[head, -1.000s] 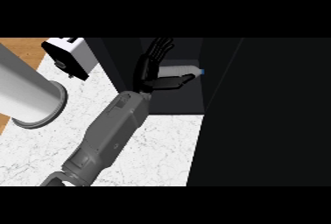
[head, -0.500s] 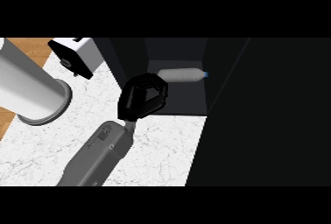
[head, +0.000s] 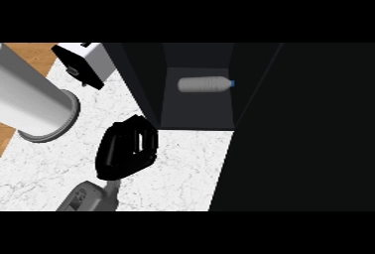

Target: Pick up the bottled water, place it into the cabinet and close the cabinet

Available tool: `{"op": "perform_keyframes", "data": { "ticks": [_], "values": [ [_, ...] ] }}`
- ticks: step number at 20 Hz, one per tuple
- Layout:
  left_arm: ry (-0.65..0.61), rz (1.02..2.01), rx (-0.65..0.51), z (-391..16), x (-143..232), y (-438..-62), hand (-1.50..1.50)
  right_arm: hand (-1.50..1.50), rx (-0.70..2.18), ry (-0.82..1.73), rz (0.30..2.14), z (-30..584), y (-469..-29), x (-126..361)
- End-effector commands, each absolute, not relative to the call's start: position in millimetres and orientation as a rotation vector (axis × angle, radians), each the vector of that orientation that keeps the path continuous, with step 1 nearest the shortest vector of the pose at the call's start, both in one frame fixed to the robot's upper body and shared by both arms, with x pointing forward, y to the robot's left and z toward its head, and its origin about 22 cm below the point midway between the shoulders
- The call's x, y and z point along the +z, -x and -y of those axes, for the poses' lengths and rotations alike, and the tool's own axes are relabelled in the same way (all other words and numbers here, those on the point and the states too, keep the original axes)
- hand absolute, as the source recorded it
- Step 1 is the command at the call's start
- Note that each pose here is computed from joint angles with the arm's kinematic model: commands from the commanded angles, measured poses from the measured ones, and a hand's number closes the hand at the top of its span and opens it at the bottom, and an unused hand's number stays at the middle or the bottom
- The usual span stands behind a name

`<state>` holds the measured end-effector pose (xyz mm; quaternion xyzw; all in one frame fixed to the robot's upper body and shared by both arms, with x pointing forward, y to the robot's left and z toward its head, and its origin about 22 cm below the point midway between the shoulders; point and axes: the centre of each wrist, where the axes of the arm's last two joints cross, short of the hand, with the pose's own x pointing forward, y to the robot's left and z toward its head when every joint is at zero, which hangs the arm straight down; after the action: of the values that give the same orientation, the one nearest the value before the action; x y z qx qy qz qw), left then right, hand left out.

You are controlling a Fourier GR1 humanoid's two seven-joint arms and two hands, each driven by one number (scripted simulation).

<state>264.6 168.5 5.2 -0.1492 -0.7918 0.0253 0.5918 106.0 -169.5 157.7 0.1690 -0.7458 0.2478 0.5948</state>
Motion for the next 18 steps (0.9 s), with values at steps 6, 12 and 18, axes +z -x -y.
{"op": "perform_keyframes", "data": {
  "ticks": [6,12,18],
  "values": [
    [0.286,1.864,0.088,-221.1,15.3,-208.3,1.50,1.50,0.636,-0.522,1.730,127.4,-91.8,181.9],
    [0.285,1.869,0.149,-248.9,26.8,-193.4,1.50,1.50,0.722,-0.622,1.710,74.6,-101.8,179.7],
    [0.283,1.868,0.145,-275.3,33.0,-198.9,1.50,1.50,0.779,-0.489,1.867,45.0,-117.6,180.7]
  ]
}}
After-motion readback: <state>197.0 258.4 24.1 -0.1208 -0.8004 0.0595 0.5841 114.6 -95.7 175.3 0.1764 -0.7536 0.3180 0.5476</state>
